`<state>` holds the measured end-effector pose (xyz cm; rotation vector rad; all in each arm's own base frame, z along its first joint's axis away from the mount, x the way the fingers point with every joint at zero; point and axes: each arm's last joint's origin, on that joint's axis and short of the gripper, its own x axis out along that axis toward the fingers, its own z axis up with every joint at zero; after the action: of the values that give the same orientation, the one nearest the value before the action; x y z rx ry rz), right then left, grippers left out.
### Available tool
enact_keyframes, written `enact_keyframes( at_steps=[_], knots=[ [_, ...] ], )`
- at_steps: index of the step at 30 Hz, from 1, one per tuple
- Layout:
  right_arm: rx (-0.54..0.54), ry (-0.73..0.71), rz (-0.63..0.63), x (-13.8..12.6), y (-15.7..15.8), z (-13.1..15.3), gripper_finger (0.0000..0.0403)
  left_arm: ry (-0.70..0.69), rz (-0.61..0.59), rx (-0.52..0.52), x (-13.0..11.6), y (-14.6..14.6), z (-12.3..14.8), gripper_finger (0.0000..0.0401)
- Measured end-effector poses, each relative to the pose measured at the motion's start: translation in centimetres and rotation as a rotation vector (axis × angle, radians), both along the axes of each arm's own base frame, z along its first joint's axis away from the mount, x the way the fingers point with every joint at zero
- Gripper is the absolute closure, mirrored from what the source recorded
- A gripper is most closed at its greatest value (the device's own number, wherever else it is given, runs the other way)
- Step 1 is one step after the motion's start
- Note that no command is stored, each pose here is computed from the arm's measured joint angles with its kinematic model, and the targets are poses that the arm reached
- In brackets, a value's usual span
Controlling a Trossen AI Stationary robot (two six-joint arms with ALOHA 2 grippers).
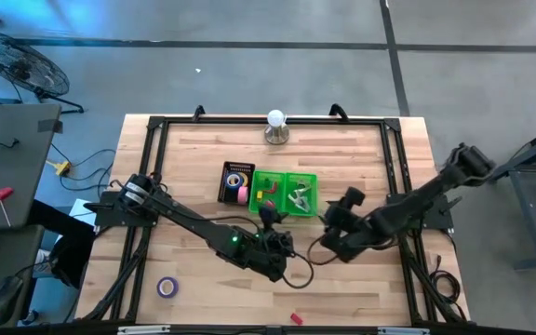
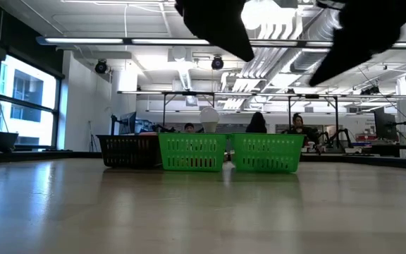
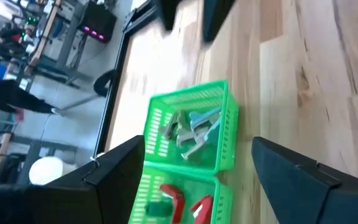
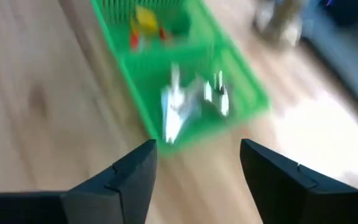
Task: Pick and place Stapler, Stapler remover, tape
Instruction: Put the black staple remover into the right green bin
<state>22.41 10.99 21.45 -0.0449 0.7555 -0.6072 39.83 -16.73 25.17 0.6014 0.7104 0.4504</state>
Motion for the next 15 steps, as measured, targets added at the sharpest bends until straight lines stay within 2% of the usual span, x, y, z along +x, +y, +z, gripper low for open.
enact_keyframes(
  at_steps=[4,7,11,15],
  knots=[
    [0.169,0.120,-0.129,-3.3,-0.7,0.7,0.0198,0.011,0.013,-0.005,-0.2,0.1,-0.1,0.0113],
    [0.232,0.187,-0.254,-5.4,-1.0,1.1,0.0213,0.006,0.016,-0.010,-0.2,0.1,-0.1,0.0113],
    [0.288,0.240,-0.325,-6.9,-0.7,1.3,0.0231,0.006,0.014,-0.023,-0.2,0.1,-0.2,0.0113],
    [0.393,0.317,-0.407,-7.7,-0.4,1.3,0.0249,0.006,0.012,-0.029,-0.2,0.0,-0.2,0.0113]
  ],
)
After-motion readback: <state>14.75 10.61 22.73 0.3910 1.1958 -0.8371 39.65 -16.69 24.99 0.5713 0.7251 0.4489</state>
